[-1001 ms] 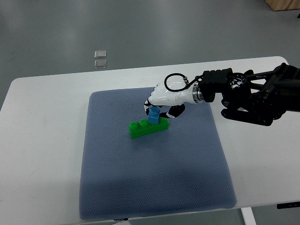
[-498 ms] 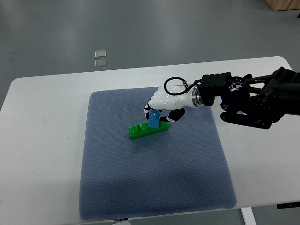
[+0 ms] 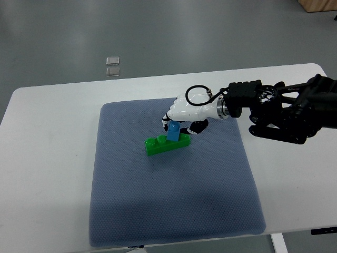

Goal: Stack blue block on green block with right hand
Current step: 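Press and adjust the blue block upright on the green block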

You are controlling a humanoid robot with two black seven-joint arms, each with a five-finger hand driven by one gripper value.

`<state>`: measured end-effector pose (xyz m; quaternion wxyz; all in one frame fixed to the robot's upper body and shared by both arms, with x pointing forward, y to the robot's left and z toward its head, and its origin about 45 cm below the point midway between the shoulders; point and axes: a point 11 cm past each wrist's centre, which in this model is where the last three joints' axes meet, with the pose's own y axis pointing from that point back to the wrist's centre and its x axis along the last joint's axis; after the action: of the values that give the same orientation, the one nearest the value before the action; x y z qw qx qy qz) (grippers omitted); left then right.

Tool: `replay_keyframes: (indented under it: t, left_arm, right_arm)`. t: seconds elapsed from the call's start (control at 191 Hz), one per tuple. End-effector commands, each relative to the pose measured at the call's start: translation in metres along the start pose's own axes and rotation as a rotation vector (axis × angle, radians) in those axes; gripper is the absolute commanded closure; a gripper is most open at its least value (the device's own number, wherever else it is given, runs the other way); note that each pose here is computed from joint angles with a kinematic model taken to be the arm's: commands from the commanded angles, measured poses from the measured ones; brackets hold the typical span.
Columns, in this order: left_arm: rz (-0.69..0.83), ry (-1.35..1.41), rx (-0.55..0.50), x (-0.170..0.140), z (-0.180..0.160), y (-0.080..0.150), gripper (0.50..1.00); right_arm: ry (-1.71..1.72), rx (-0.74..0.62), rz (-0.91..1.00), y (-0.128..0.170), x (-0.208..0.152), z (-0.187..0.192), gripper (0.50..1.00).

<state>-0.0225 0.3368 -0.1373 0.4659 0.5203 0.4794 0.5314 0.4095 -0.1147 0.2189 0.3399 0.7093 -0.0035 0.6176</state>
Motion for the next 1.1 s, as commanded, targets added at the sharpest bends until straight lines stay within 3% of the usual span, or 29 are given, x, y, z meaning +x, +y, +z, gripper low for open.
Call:
replay_keyframes:
  t: [0.0, 1.095]
  left_arm:
    - [0.000, -0.001, 0.000, 0.0000, 0.0000, 0.0000, 0.500]
    - [0.000, -0.001, 0.000, 0.0000, 0.0000, 0.0000, 0.500]
  right_arm:
    - [0.017, 0.006, 0.010, 0.0003, 0.0018, -0.0003, 1.000]
    - [0.103, 0.042, 0.043, -0.0013, -0.0026, -0.0038, 1.000]
